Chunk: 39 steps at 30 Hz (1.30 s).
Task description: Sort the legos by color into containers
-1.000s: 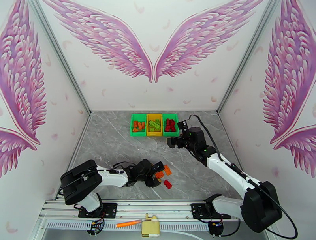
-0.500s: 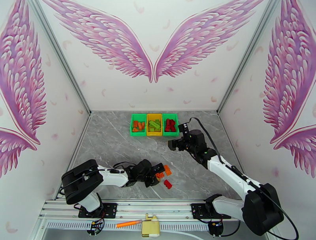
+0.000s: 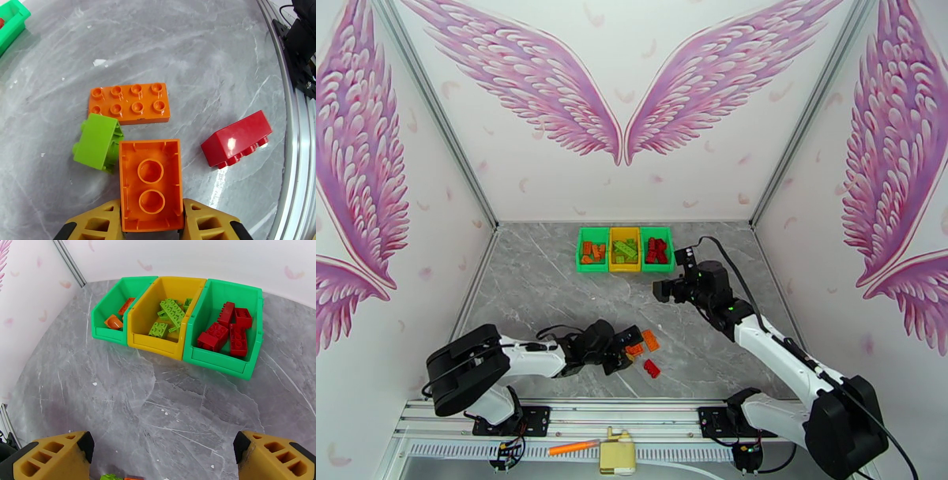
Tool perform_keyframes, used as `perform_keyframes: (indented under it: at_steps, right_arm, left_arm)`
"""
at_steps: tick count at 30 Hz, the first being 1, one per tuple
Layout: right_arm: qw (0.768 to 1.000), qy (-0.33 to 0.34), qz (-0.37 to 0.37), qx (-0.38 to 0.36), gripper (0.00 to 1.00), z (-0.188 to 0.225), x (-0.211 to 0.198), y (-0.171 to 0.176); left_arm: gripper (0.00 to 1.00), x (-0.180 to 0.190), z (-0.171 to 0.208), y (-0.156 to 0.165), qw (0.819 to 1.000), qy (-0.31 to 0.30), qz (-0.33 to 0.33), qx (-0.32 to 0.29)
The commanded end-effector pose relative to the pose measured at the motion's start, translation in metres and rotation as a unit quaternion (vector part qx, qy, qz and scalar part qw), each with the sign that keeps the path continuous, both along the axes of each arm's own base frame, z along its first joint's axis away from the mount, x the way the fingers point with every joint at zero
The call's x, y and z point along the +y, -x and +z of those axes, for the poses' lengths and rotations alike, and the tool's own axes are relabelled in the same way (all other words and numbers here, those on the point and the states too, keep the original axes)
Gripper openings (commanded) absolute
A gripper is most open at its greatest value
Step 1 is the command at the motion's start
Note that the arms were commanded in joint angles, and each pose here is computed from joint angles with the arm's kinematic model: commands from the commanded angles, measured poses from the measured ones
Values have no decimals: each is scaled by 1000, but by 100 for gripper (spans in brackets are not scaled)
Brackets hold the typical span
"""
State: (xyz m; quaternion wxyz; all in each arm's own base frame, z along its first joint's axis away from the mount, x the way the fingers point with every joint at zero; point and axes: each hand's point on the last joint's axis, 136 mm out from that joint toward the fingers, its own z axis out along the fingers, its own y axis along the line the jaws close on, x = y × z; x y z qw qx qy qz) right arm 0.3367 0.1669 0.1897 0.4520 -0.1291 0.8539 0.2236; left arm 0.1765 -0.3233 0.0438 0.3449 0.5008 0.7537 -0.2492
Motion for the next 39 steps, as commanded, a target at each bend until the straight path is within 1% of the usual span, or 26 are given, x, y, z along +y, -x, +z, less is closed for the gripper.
perform_keyframes:
  at_steps: [1, 6, 8, 10, 12, 15, 18, 20, 23, 25, 31, 34, 39]
  right_arm:
    - [999, -31, 15, 0, 99, 8, 10, 7]
    - [999, -44, 26, 4, 99, 10, 18, 13]
    - [999, -45, 31, 1, 99, 12, 21, 15]
    - [998, -45, 38, -3, 98, 14, 26, 18]
    - [998, -39, 46, -7, 98, 16, 31, 21]
    - [998, -34, 60, -13, 99, 19, 41, 28]
    - [996, -27, 82, -18, 99, 20, 56, 36]
    - [995, -19, 97, -24, 99, 22, 66, 41]
    - [992, -7, 123, -35, 99, 26, 79, 49]
    - [990, -3, 134, -42, 99, 30, 84, 53]
    - [988, 3, 144, -51, 99, 37, 92, 57]
    - [988, 12, 140, -58, 99, 41, 89, 56]
    - [988, 11, 139, -63, 99, 48, 89, 57]
  left_arm:
    - [26, 7, 28, -12, 998, 37, 44, -29]
    - [24, 33, 60, -31, 987, 78, 126, -56]
    - [19, 46, 71, -43, 980, 89, 166, -62]
    - [17, 58, 81, -55, 971, 100, 206, -71]
    - [16, 71, 93, -71, 957, 123, 252, -76]
    - [16, 86, 107, -90, 938, 150, 302, -83]
    - [17, 103, 116, -116, 914, 161, 361, -87]
    - [15, 109, 120, -132, 903, 162, 388, -88]
    - [11, 124, 124, -160, 875, 151, 452, -79]
    - [11, 130, 122, -177, 863, 138, 481, -66]
    - [13, 137, 114, -220, 849, 119, 513, -32]
    - [15, 135, 109, -242, 848, 104, 519, -14]
    - [14, 138, 97, -278, 839, 79, 539, -7]
